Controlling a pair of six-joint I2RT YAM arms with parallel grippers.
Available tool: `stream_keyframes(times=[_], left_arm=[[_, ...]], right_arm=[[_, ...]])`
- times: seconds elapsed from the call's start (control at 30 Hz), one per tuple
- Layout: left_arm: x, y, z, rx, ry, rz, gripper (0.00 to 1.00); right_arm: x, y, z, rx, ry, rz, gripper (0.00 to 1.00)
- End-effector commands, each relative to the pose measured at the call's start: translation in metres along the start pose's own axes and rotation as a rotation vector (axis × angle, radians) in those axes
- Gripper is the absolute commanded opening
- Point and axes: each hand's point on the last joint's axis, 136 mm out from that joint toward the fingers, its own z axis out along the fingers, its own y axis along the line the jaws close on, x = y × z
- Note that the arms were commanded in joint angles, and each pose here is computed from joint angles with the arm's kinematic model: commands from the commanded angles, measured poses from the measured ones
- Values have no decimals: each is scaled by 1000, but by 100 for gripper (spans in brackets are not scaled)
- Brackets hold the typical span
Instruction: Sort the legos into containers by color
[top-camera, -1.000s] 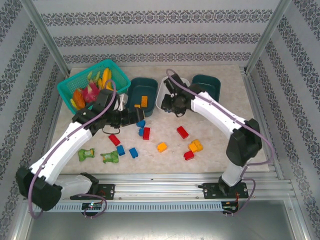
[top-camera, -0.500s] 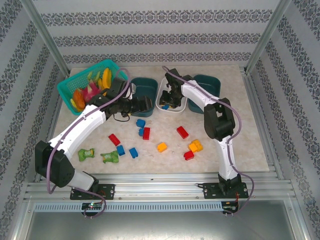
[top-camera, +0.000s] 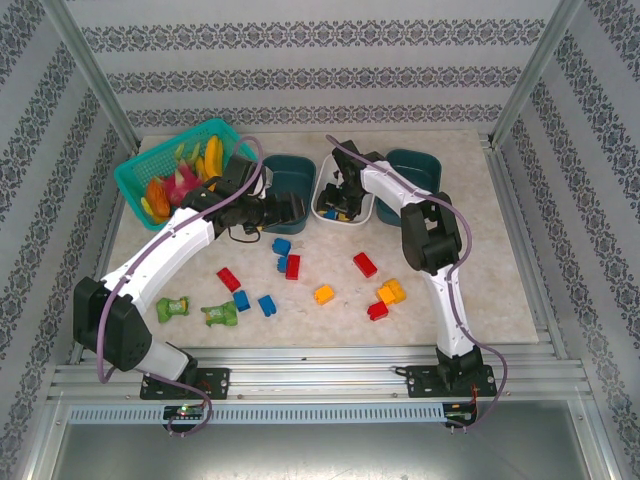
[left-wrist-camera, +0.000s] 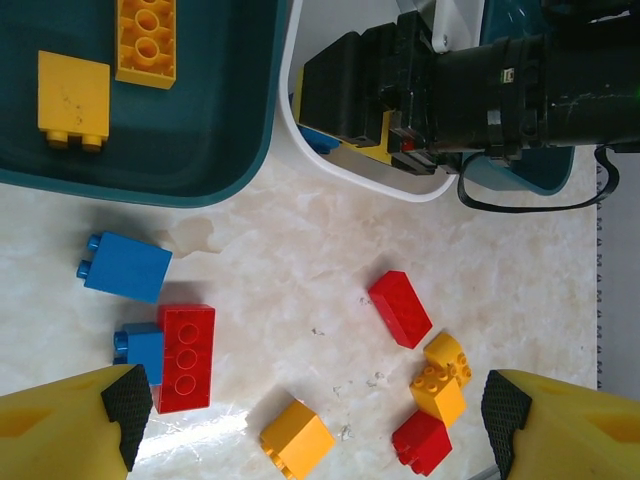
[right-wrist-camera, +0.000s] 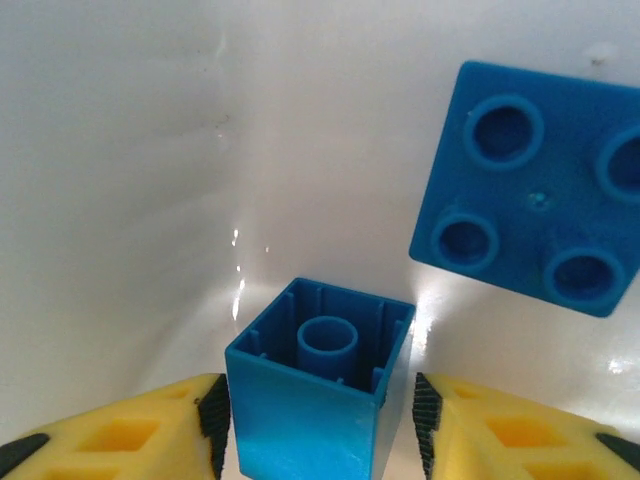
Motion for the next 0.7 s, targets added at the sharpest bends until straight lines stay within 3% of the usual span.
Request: stream_keyframes(times=[0.0, 0.27, 0.67], left_arm=[[-8, -9, -20, -2, -54, 30, 88], [10, 19, -51, -114, -81, -9, 88], [52, 49, -96, -166, -90, -37, 88]], right_arm=[[-9, 15, -31, -30, -54, -26, 57], [-4, 42, -98, -34, -197, -98, 56], [80, 76, -137, -17, -292, -303, 56]])
